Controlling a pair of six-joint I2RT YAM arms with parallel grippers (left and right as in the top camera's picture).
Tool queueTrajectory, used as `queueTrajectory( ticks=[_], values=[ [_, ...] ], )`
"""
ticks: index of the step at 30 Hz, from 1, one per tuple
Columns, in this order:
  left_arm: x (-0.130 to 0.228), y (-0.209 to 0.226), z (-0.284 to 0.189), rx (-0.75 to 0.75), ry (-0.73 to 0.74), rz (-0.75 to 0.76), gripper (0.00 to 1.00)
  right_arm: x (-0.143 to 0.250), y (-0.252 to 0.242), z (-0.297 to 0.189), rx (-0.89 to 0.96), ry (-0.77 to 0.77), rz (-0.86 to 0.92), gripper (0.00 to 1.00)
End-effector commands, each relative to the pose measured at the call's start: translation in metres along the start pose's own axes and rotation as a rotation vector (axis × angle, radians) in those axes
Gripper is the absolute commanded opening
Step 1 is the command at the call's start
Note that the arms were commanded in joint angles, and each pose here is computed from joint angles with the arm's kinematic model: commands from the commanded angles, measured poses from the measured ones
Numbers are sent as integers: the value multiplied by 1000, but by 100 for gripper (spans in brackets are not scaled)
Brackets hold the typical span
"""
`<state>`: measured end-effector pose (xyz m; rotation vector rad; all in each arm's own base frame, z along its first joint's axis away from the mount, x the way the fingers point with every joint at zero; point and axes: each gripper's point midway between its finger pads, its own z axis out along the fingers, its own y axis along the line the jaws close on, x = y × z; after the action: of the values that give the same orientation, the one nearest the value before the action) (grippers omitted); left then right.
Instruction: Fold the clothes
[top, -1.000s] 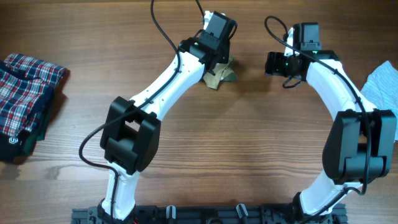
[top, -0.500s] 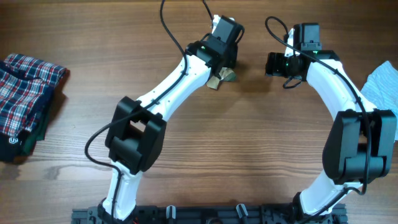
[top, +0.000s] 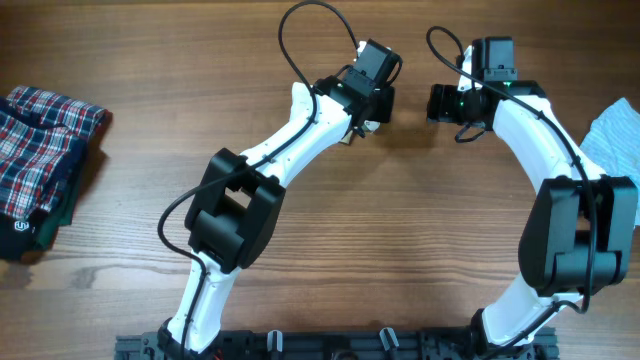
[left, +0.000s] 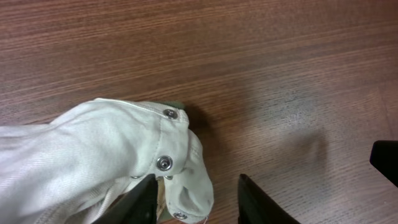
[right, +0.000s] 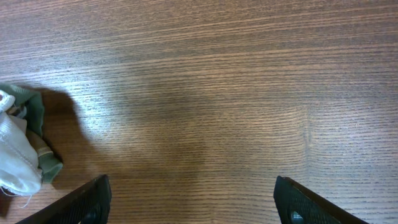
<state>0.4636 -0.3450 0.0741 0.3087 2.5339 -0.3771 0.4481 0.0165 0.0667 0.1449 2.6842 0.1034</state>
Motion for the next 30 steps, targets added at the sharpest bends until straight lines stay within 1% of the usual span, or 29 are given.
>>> queueTrajectory(
  ticks=[1, 2, 3, 4, 6, 9, 11, 12, 15, 17, 19, 21, 23, 25, 26, 28, 29, 30],
  values=[
    [-37, 8, -26, -55, -114, -17, 41, -8, -2, -9, 14, -29, 13, 85],
    [-47, 18, -35, -87, -145, -32, 38, -7, -2, -9, 14, -28, 11, 85],
    [-52, 36, -39, -147, -165, -73, 31, -7, -2, -9, 14, -27, 8, 84],
    [-53, 51, -39, -184, -168, -102, 29, -7, -2, -9, 15, -24, 4, 85],
    [-56, 74, -37, -211, -164, -157, 27, -6, -2, -9, 15, -20, -9, 85],
    [-64, 98, -38, -233, -178, -217, 25, -6, -2, -9, 15, -21, -9, 85],
    [-58, 107, -35, -250, -156, -224, 25, -6, -2, -9, 15, -21, -9, 85],
    [-53, 108, -33, -254, -139, -222, 25, -6, -2, -9, 15, -21, -9, 85],
    [-25, 99, -17, -201, -45, -224, 25, -6, -2, -9, 15, -21, -9, 85],
    [4, 108, 4, -228, 14, -261, 26, -6, -2, -9, 15, -20, -9, 85],
    [23, 110, 24, -223, 69, -259, 28, -6, -2, -9, 15, -20, -9, 85],
    [46, 99, 41, -150, 158, -267, 29, -6, -2, -9, 15, -22, -10, 85],
    [65, 84, 42, -70, 249, -279, 30, -7, -2, -9, 14, -27, -9, 85],
    [73, 79, 40, -65, 280, -271, 35, -8, -2, -9, 14, -28, -9, 85],
    [71, 78, 40, -60, 273, -252, 36, -7, -2, -9, 15, -25, -9, 85],
    [33, 75, 23, -65, 172, -208, 40, -6, -2, -9, 15, -21, -9, 85],
    [14, 74, 11, -72, 120, -205, 43, -6, -2, -9, 15, -21, -10, 85],
    [-4, 71, -2, -69, 70, -203, 50, -5, -2, -9, 15, -19, -9, 85]
  ],
)
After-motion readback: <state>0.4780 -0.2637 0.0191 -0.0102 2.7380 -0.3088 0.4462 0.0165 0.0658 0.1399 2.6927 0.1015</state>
